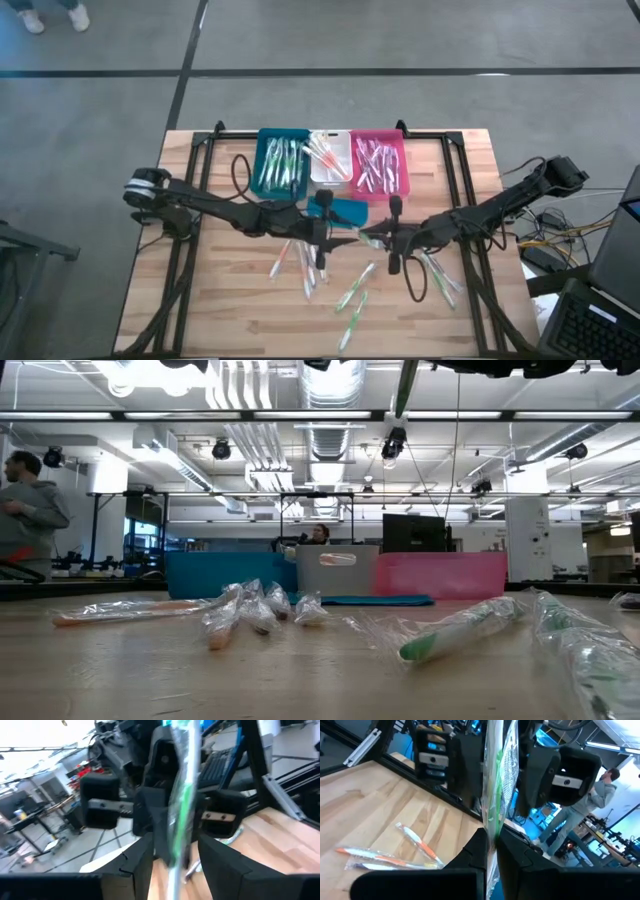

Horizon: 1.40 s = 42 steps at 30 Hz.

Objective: Pick & Place Toothbrushes
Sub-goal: Put the green toothbrush into the blue bin

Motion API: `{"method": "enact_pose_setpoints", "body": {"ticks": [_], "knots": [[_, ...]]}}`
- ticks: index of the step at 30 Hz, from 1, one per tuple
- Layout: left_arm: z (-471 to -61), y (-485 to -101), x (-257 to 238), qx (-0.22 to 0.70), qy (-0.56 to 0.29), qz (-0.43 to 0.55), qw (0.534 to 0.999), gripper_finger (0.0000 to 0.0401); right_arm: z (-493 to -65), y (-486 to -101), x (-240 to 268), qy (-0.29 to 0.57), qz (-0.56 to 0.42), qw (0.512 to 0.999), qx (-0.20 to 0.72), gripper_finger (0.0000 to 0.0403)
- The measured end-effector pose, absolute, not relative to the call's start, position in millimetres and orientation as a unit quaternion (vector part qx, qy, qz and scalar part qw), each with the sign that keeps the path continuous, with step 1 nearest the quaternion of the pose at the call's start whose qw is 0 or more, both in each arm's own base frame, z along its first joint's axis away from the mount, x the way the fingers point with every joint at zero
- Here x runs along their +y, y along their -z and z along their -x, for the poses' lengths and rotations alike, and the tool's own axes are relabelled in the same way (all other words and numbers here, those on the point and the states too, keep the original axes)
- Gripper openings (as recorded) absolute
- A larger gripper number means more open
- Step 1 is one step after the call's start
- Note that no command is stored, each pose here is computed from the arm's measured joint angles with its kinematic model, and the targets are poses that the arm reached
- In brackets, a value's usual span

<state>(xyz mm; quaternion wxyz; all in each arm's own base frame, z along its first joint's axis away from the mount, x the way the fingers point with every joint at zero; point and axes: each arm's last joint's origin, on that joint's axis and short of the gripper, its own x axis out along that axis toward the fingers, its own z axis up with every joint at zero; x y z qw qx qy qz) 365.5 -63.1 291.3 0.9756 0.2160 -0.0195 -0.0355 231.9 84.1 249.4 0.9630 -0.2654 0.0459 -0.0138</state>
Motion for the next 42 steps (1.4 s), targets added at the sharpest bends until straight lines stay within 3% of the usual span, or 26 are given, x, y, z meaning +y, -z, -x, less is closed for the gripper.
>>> {"method": "enact_pose_setpoints", "body": {"ticks": [16,27,33,42], "knots": [[-389,-293,-68,-0.014,0.045,-0.216,0.975,0.0111,-233,-249,81,0.020,0.265,0.963,0.050,0.0022],[-389,-292,-68,-0.011,0.044,-0.220,0.975,0.0022,-233,-247,81,0.015,0.267,0.962,0.059,0.0028],[-390,-290,-68,-0.008,0.045,-0.216,0.975,0.0022,-232,-245,81,0.015,0.259,0.963,0.070,0.0060],[-387,-292,-67,0.005,0.033,-0.217,0.976,0.0023,-220,-251,75,0.032,0.220,0.971,0.086,0.0142]]}}
